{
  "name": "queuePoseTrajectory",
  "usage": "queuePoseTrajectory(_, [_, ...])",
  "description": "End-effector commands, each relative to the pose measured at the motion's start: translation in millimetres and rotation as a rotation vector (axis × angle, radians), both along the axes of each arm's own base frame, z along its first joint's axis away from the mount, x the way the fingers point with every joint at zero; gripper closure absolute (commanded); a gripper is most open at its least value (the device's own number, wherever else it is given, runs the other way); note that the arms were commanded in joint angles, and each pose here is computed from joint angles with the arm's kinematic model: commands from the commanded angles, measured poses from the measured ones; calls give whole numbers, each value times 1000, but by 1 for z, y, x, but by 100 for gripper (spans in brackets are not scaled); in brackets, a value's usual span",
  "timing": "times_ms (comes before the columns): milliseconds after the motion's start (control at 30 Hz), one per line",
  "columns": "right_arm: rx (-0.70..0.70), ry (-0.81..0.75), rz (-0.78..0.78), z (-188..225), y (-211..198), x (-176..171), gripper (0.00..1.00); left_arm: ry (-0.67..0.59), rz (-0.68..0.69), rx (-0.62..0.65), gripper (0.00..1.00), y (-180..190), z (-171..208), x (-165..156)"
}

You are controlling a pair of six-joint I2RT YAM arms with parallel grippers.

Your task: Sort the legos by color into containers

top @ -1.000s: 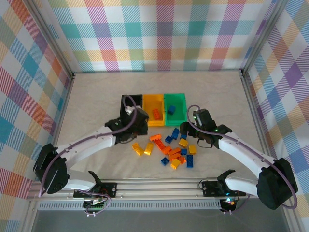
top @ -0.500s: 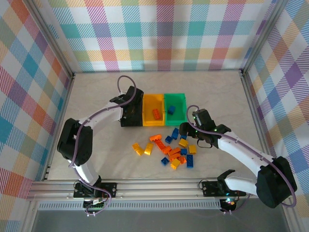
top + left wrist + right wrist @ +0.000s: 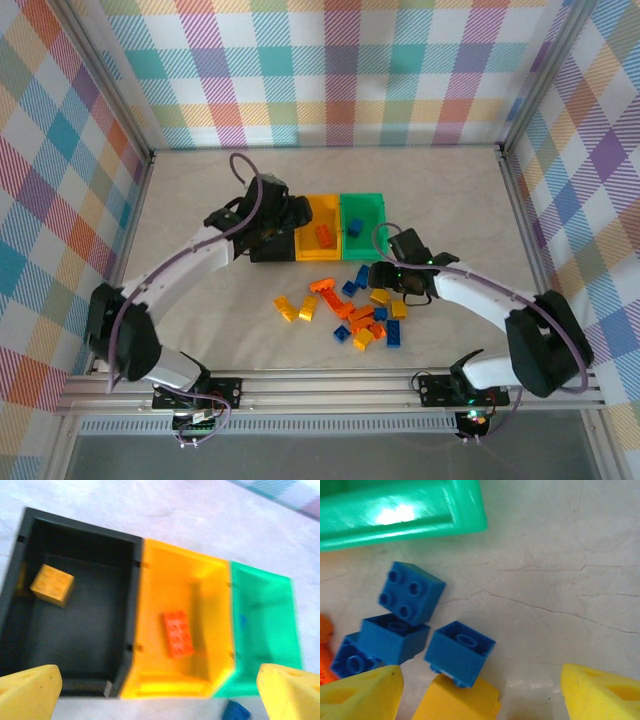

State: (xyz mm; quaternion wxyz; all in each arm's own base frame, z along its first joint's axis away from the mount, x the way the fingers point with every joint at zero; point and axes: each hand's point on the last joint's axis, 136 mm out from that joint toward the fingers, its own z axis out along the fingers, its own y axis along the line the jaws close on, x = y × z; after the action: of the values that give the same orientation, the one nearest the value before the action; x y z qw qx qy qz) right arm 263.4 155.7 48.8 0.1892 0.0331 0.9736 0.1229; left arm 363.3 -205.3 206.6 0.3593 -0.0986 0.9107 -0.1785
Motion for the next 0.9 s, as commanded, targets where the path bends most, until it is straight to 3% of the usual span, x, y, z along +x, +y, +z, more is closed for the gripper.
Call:
queuePoseTrajectory(0, [35, -18, -30, 2, 9, 17, 20, 32, -62, -51, 0, -15, -14, -32])
queuePoseTrajectory(300, [35, 27, -58, -16, 14, 23, 32, 57, -66, -107, 0, -3, -38, -77])
queuePoseTrajectory(533, [10, 56, -68, -24, 8, 15, 56, 61, -44, -81, 0, 8, -46, -84])
queuePoseTrajectory(733, [29, -29, -39, 10, 8, 20, 68, 87, -41, -68, 0, 12, -57, -89])
queuePoseTrajectory(867, [62, -123, 24, 55, 17, 30, 69, 100, -58, -68, 0, 14, -61, -96])
